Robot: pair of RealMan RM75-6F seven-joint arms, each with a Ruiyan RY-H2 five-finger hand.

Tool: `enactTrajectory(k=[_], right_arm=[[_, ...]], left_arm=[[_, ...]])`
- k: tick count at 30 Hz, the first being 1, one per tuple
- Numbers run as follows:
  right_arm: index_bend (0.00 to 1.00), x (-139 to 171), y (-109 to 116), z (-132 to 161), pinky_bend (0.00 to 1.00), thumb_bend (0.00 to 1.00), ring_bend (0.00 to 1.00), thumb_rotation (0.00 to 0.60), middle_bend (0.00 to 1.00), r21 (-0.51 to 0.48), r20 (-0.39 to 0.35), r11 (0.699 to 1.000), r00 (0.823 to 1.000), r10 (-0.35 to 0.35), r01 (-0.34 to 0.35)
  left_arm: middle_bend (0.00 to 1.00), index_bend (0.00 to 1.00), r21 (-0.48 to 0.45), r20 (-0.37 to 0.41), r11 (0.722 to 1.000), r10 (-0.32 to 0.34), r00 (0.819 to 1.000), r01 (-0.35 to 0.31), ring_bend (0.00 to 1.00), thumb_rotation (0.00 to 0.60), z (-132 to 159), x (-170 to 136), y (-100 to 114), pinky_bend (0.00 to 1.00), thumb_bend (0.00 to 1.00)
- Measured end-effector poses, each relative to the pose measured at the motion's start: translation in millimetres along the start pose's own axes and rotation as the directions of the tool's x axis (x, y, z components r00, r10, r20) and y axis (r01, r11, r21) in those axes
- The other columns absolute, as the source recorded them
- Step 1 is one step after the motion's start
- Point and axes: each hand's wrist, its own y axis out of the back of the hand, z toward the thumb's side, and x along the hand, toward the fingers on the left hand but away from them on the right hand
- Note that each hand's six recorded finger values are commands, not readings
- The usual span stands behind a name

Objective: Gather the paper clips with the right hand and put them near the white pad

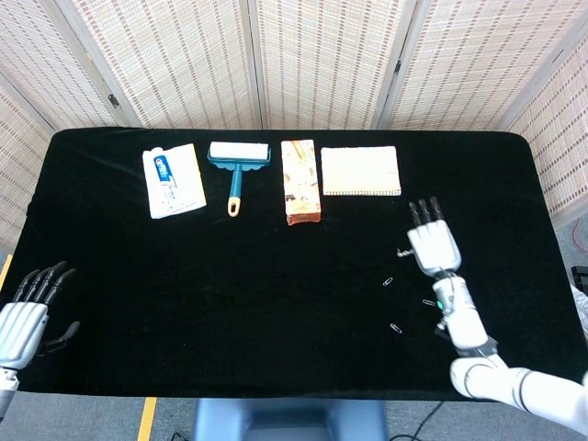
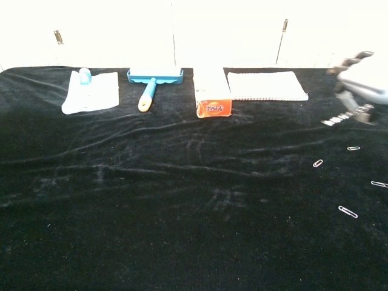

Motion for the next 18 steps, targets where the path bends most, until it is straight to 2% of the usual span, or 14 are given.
enactTrajectory(k=[6,18], right_arm=[[0.83,21.5,-17.3,-2.6,0.00,0.45,0.00,0.600,0.11,0.027,-0.041,0.999,0.999,0.036,-0.035],[0.83,14.8,-18.7,29.7,0.00,0.45,0.00,0.600,0.11,0.058,-0.108,0.998,0.993,0.047,-0.041]], left_arm=[[0.00,0.00,0.015,-0.006,1.000,0.001,1.000,-0.001,0.00,0.600,3.8,0.5,-2.8,0.00,0.39],[0.00,0.00,0.006,-0.006,1.000,0.016,1.000,-0.016,0.00,0.600,3.2,-1.6,1.0,0.00,0.39]])
